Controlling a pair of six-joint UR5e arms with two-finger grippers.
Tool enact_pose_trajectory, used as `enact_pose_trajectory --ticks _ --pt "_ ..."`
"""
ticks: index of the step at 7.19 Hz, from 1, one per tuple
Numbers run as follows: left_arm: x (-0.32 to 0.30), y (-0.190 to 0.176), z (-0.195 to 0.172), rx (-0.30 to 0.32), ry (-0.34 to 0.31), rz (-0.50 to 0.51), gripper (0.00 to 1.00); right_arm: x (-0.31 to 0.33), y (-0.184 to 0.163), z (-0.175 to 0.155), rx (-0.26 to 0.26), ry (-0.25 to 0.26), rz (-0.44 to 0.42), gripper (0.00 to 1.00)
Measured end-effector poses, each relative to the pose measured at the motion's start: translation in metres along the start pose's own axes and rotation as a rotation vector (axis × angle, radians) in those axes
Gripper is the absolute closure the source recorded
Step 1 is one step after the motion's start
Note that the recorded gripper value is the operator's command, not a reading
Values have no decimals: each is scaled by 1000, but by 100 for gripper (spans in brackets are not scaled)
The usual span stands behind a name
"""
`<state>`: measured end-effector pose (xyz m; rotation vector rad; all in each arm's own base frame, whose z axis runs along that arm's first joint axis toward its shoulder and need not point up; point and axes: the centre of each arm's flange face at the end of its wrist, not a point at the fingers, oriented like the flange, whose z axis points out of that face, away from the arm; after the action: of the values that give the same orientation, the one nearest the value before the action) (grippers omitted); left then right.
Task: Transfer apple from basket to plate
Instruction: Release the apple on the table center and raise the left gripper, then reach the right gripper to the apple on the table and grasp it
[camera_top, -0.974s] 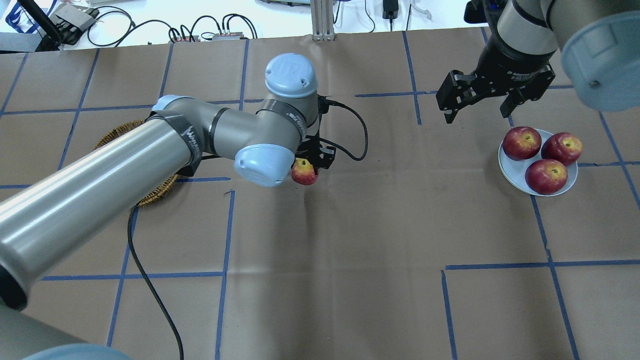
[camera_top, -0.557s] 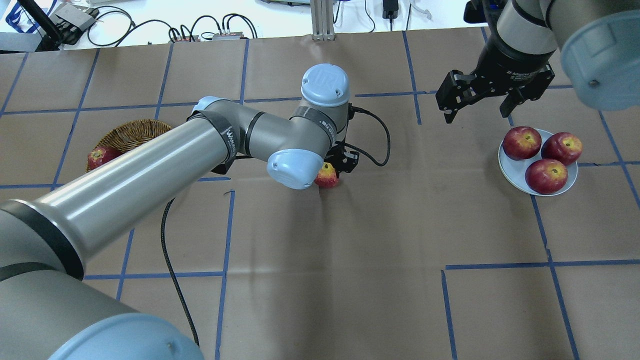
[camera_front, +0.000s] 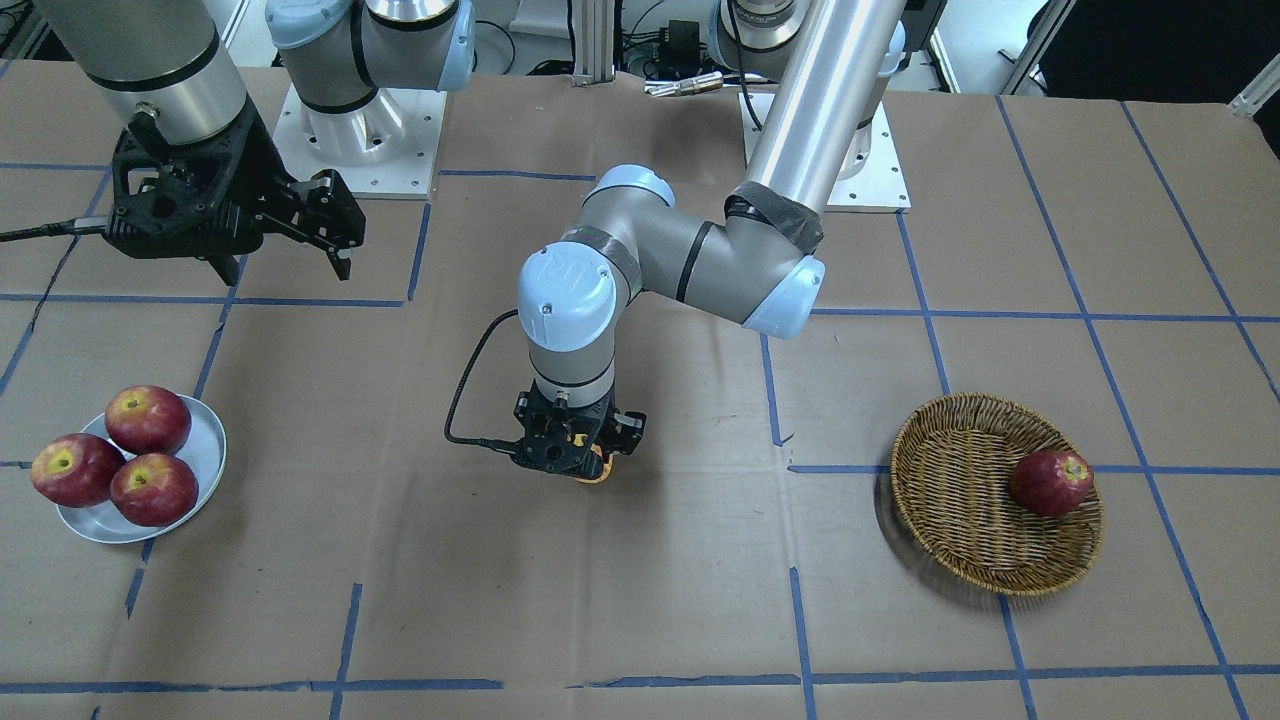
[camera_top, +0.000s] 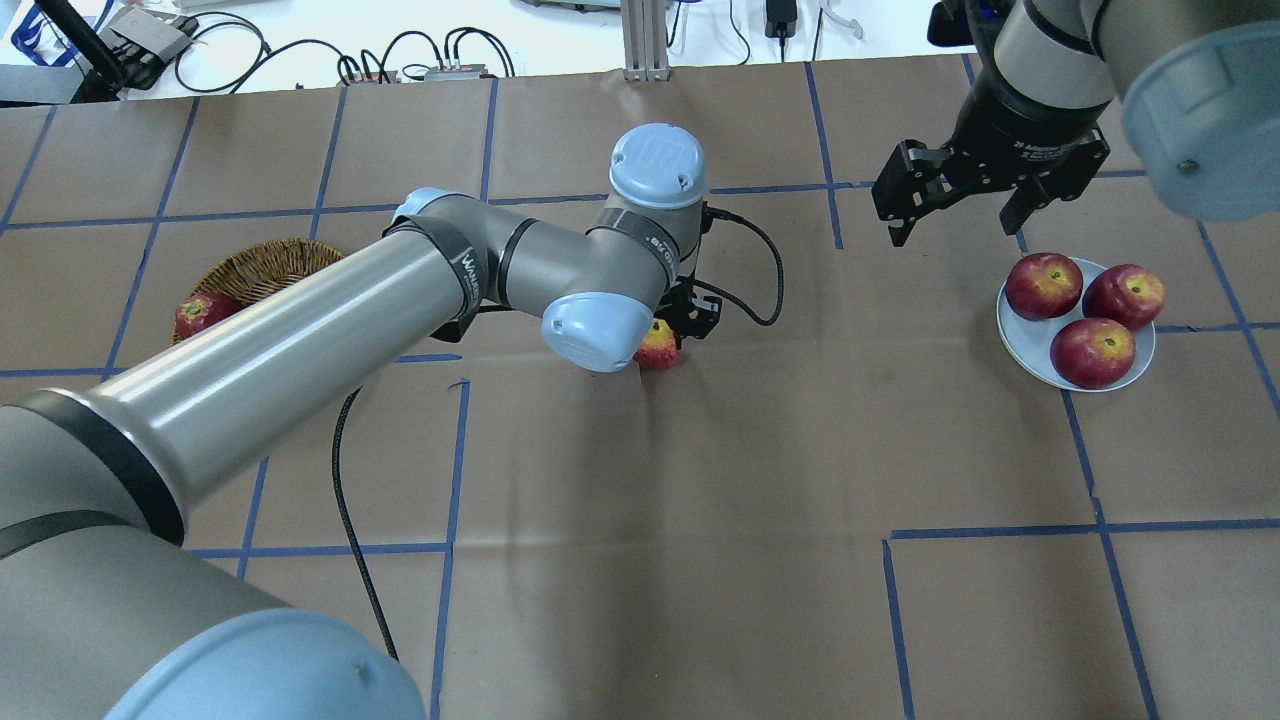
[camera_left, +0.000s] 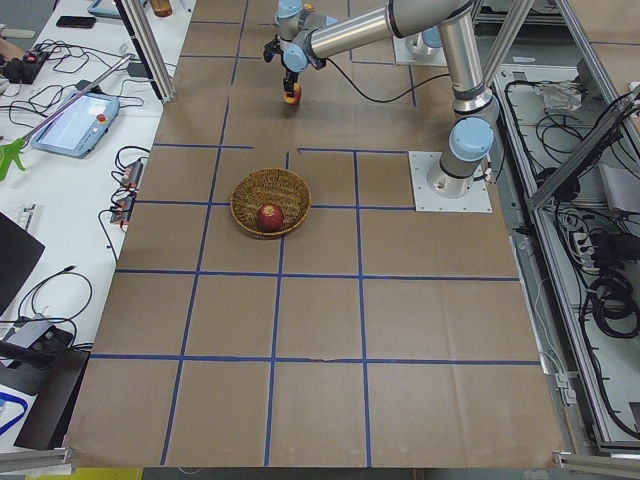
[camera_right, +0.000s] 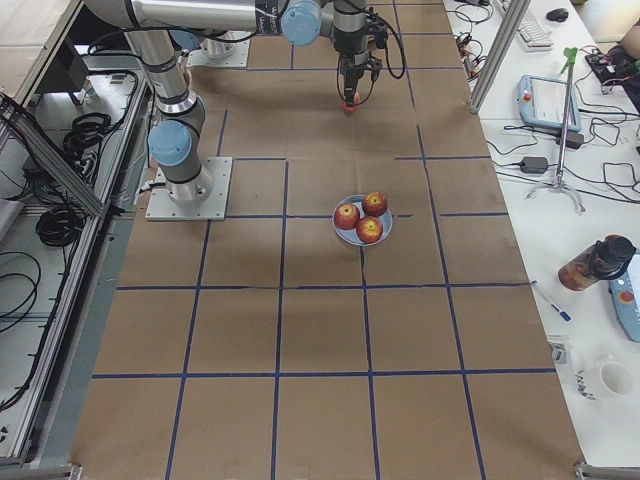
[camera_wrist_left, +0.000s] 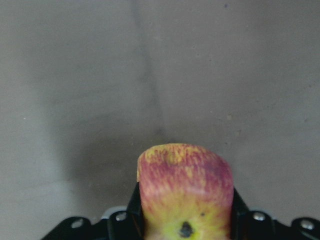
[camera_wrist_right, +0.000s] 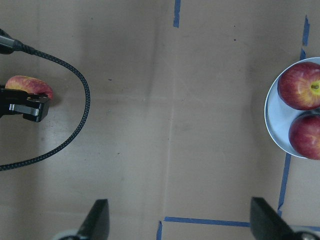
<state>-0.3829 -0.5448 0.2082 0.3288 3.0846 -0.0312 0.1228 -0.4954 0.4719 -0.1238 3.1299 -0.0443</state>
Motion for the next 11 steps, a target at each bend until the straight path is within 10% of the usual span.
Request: enact_pose_trajectory --ticks 3,6,11 --pt "-9 -12 -23 40 10 -13 1 0 0 0 0 0 0 0" --pt "-99 -21 -125 58 -2 -95 1 -1 0 0 -1 0 -1 0" --pt "-244 84 -287 36 -12 -216 1 -55 0 4 15 1 -13 0"
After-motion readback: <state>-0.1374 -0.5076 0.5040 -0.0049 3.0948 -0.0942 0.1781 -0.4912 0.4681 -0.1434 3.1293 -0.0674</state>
